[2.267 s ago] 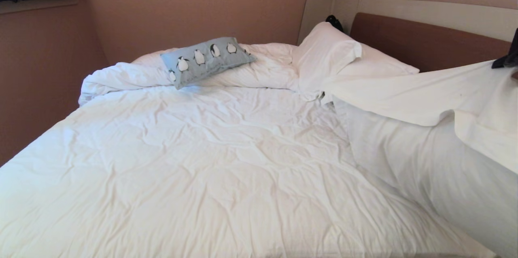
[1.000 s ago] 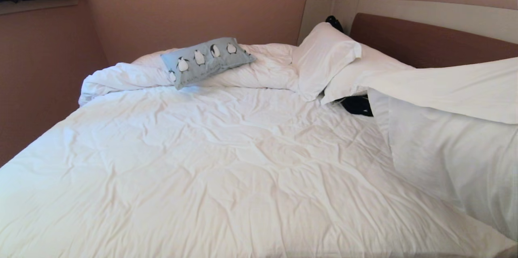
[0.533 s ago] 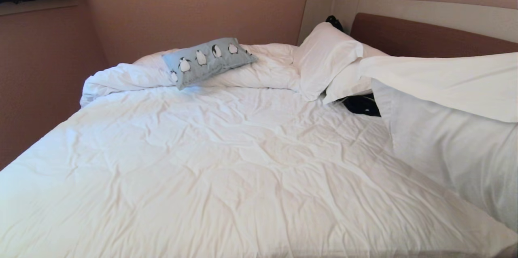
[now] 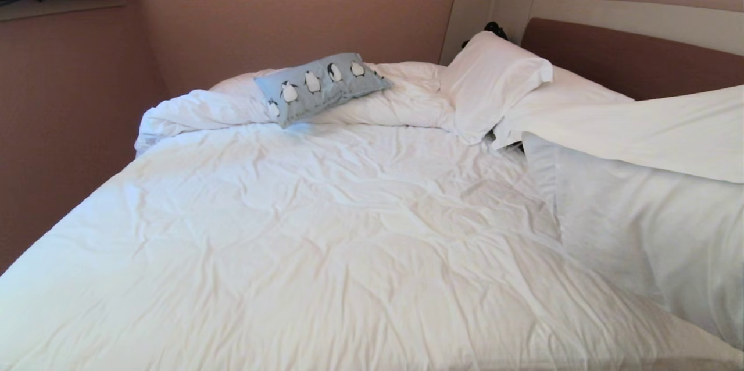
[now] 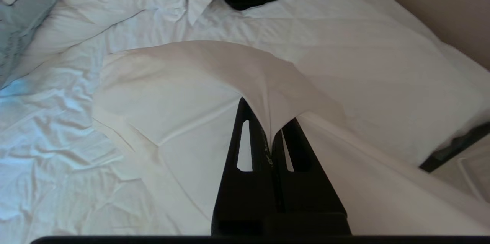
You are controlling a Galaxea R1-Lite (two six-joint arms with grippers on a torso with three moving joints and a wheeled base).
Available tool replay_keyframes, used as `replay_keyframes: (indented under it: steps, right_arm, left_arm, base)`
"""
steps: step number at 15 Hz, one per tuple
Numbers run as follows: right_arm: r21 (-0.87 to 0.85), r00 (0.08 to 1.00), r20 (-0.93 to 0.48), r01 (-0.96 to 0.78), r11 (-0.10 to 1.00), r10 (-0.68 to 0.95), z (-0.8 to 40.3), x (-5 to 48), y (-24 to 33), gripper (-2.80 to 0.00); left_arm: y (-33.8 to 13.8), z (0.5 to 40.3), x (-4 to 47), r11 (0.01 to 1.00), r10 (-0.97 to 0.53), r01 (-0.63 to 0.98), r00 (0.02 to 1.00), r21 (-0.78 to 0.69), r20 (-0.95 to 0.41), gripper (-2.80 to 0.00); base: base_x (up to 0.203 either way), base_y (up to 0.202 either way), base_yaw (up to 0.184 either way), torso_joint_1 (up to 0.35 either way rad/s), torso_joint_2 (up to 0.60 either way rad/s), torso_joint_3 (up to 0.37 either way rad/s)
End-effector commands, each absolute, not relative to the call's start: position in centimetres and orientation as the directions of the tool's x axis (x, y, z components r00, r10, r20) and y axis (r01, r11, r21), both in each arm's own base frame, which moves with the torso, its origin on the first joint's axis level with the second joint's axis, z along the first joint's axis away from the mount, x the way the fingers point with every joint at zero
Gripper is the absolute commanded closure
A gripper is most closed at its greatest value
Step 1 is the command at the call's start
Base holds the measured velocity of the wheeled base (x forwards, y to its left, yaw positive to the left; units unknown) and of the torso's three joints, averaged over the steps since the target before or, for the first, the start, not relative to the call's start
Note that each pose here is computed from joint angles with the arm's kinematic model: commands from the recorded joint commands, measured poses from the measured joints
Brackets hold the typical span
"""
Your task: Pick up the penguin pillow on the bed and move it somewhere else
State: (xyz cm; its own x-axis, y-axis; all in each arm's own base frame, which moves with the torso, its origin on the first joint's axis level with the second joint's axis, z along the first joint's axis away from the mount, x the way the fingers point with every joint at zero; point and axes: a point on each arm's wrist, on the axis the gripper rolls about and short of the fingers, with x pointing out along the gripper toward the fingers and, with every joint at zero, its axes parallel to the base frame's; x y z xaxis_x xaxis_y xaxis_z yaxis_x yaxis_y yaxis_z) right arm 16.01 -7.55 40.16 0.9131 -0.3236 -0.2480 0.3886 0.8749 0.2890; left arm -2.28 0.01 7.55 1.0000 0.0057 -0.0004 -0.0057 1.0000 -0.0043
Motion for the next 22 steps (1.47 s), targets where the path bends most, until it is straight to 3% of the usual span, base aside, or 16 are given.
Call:
replay_keyframes:
  steps: [1,7,14,22]
  right_arm:
    - [0.289,0.912,-0.253,0.391,0.874,-0.324,40.1,16.1,-7.6,0.0]
    - [0.286,0.91,-0.254,0.393,0.874,-0.327,40.1,16.1,-7.6,0.0]
    - [0.278,0.911,-0.193,0.406,0.871,-0.363,40.6,11.9,-5.6,0.0]
    - [0.11,0.76,-0.212,0.643,0.758,-0.614,39.4,10.3,-5.7,0.0]
  left_arm:
    - [0.0,7.5,-2.3,1.0,0.006,-0.006,1.0,-0.005,-0.001,0.0]
    - [0.0,7.5,-2.3,1.0,0.006,-0.006,1.0,-0.005,0.0,0.0]
    - [0.0,7.5,-2.3,1.0,0.006,-0.006,1.0,-0.005,-0.001,0.0]
    - [0.0,7.6,-2.3,1.0,0.006,-0.006,1.0,-0.005,-0.001,0.0]
  base:
    - [0.0,0.2,0.003,0.002,0.0,0.002]
    - [0.0,0.165,0.002,0.003,0.0,0.002]
    - [0.0,0.0,0.0,0.0,0.0,0.0]
    - [0.0,0.0,0.0,0.0,0.0,0.0]
